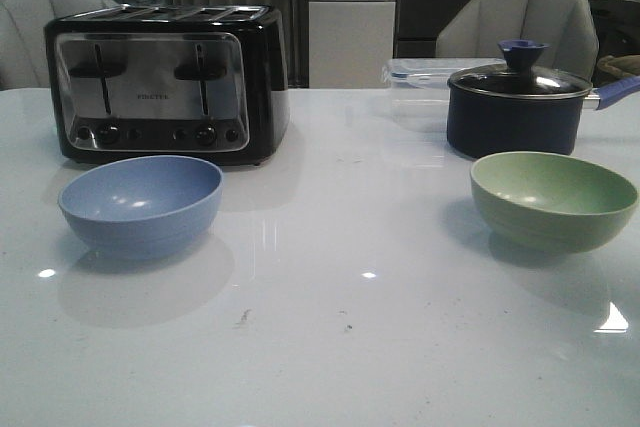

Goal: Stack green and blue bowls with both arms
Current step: 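Lower the right gripper toward the rim of the pale green bowl, then grasp the green bowl rim with the right gripper and lift it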

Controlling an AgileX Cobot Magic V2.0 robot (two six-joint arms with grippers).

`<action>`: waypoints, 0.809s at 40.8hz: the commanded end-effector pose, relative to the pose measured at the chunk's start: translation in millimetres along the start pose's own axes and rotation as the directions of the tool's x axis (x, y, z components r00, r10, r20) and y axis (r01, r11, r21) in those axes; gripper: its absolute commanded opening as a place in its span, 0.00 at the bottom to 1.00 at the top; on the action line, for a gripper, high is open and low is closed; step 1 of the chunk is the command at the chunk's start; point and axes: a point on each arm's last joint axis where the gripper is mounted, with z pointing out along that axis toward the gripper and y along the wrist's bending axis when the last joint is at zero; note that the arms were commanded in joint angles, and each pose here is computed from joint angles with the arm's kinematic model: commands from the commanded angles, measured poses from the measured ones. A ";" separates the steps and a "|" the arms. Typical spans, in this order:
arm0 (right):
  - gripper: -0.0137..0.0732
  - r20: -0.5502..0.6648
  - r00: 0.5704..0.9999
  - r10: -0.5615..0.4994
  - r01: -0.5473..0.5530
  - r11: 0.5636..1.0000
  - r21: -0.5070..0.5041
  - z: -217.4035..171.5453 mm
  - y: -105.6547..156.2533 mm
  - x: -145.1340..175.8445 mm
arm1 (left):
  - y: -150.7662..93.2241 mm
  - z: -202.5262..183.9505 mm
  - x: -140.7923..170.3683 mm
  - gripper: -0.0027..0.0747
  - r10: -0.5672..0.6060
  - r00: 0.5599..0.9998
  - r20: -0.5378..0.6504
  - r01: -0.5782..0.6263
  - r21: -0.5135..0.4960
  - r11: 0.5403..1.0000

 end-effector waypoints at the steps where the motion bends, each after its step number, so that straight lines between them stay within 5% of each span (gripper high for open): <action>1: 0.84 0.059 0.998 0.036 -0.036 0.999 -0.006 3.9 -2.2 -27.9 | -1.3 -6.2 -15.3 0.65 -0.006 0.995 0.104 0.005 0.006 1.000; 21: 0.83 -0.194 0.977 0.084 -0.091 0.996 -0.024 109.6 -1.6 -82.9 | -1.3 -6.2 -15.3 0.62 -0.006 0.995 0.104 0.005 0.006 1.000; 33: 0.56 -0.291 0.953 0.084 -0.093 0.995 -0.018 144.5 -2.3 -82.9 | -1.3 -6.2 -15.3 0.62 -0.006 0.995 0.104 0.005 0.006 1.000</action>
